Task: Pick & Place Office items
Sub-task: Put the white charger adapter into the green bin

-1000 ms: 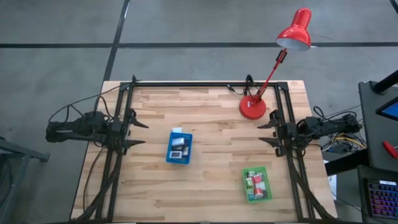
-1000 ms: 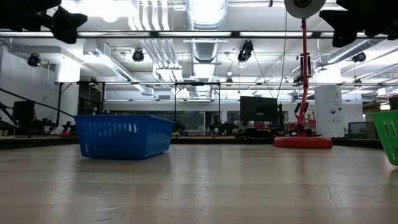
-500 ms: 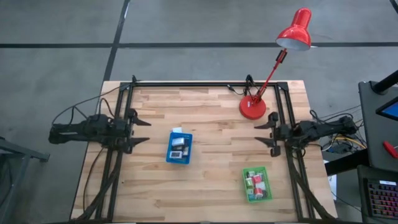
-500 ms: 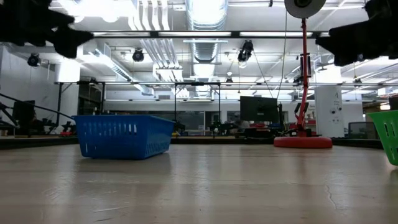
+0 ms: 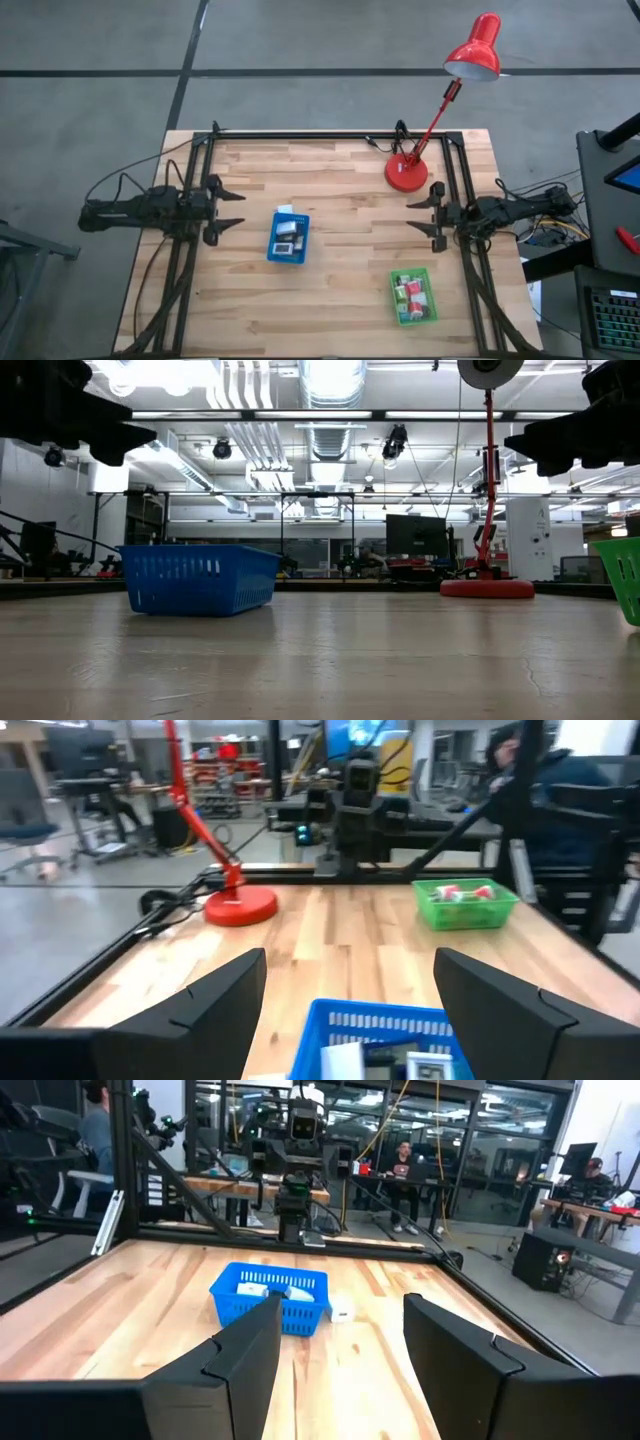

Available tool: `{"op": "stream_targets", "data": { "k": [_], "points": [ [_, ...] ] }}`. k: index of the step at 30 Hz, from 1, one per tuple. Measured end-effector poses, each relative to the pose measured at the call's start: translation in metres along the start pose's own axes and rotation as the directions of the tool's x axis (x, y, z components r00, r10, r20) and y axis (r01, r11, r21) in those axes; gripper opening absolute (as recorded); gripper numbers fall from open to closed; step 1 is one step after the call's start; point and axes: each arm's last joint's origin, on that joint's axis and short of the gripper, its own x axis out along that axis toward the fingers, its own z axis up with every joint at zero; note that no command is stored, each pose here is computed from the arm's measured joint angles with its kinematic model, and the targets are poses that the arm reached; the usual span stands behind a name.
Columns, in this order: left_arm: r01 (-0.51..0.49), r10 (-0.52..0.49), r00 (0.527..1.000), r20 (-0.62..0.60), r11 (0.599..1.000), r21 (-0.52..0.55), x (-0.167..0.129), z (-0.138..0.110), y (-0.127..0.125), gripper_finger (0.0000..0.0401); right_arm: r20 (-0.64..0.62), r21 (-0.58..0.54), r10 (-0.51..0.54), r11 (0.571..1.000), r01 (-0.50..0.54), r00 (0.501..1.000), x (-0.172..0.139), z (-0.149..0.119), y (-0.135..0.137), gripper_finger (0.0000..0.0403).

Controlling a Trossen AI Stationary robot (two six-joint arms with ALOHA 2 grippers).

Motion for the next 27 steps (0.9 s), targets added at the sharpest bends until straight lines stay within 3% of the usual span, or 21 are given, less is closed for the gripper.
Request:
{"op": "stream_targets", "data": {
  "k": [4,27],
  "points": [
    [-0.043,0.043,0.999,0.0,0.999,-0.003,0.0,0.0,0.0012,0.0292,0.0,0.008,0.001,1.0,-0.001,1.0,0.0,0.0,0.0,0.0203],
    [-0.032,0.032,0.999,0.008,0.999,0.0,0.0001,0.0008,0.0009,0.0292,-0.025,-0.001,-0.001,1.0,0.001,1.0,0.0016,-0.0021,0.0006,0.0203]
  ]
}}
